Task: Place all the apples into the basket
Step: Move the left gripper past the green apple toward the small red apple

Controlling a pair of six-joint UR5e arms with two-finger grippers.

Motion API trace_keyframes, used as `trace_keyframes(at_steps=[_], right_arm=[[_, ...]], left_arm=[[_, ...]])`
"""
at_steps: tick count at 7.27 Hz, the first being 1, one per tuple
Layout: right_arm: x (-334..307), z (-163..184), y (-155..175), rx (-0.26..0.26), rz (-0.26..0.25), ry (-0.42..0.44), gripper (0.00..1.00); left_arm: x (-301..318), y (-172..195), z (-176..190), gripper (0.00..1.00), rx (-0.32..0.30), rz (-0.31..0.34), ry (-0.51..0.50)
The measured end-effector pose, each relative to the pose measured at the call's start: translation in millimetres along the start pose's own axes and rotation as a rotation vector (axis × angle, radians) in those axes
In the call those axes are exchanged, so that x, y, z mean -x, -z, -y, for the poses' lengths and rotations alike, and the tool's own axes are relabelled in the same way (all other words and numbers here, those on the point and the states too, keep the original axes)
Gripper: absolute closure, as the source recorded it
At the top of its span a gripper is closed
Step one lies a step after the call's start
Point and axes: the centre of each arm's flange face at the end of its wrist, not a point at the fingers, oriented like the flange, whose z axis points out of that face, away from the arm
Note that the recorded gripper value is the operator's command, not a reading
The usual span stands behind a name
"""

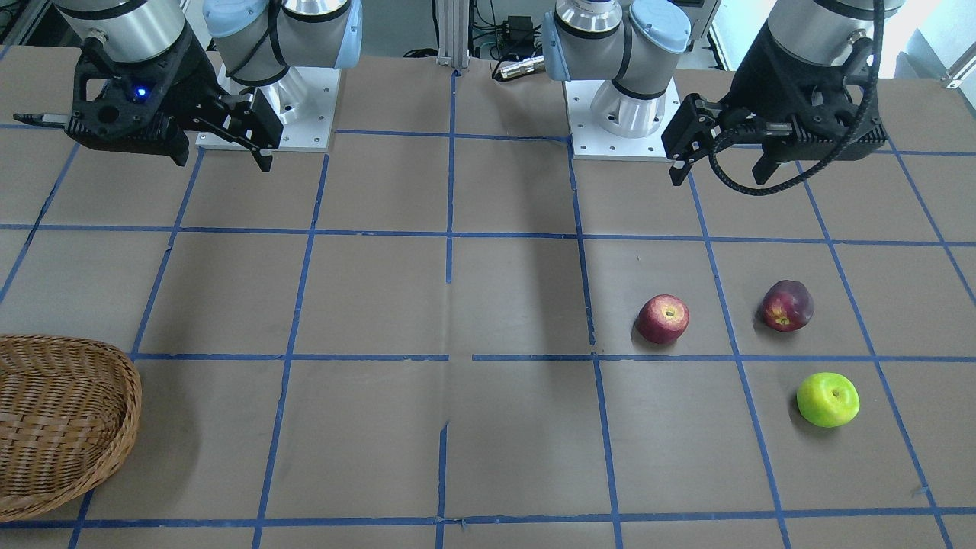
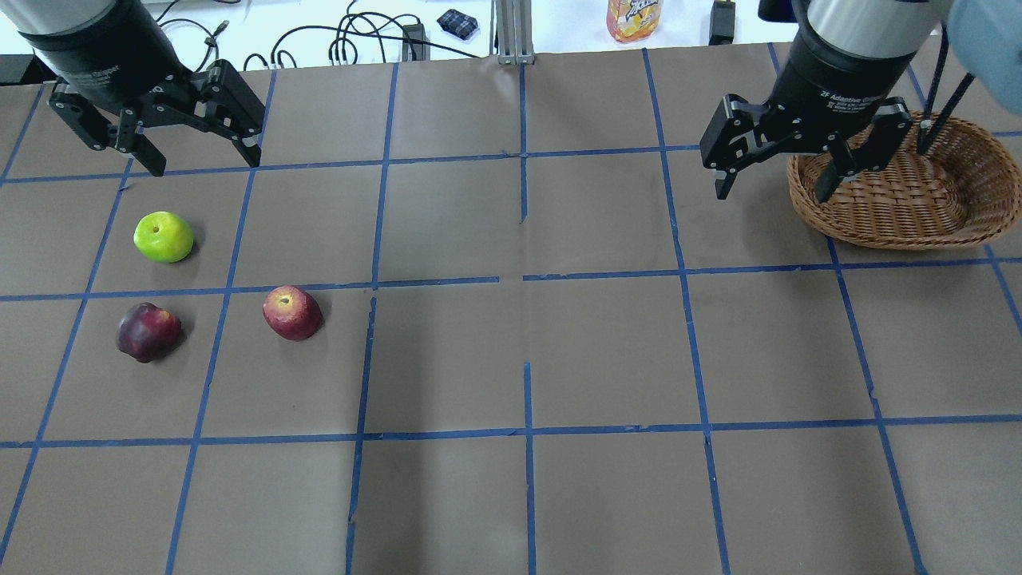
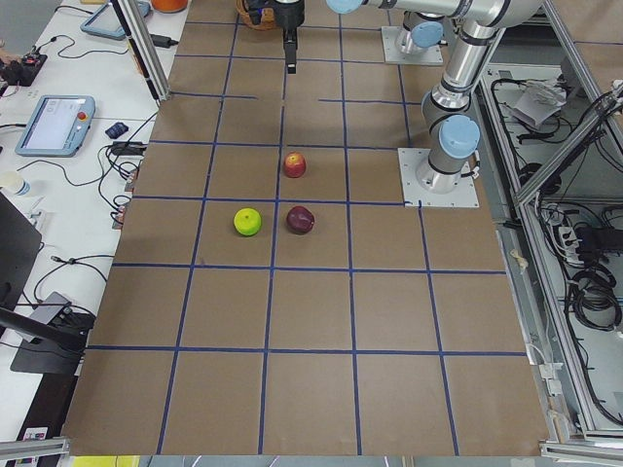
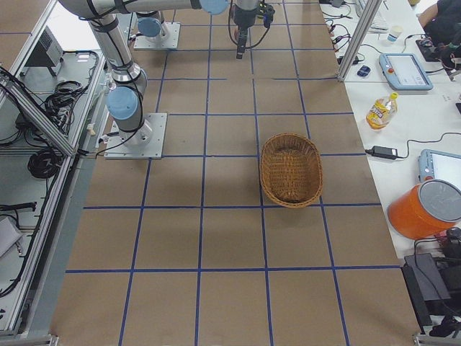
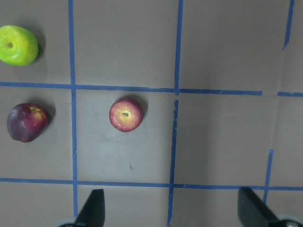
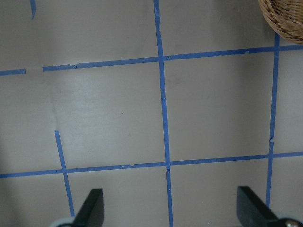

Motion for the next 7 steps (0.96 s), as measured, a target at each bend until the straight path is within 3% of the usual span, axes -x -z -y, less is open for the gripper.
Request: trace_keyframes(at_steps=[5, 7], right_arm=[[-0.3, 0.3, 0.2, -0.002, -0.003, 0.0, 0.0], [-0.4, 0.2, 0.2, -0.002, -0.004, 0.0, 0.0]], left_arm=[[-0.6, -4.6, -2.1, 0.0, 0.01, -0.006, -0.009], [3.5, -9.8, -3.4, 0.0, 0.03, 0.034, -0.022]])
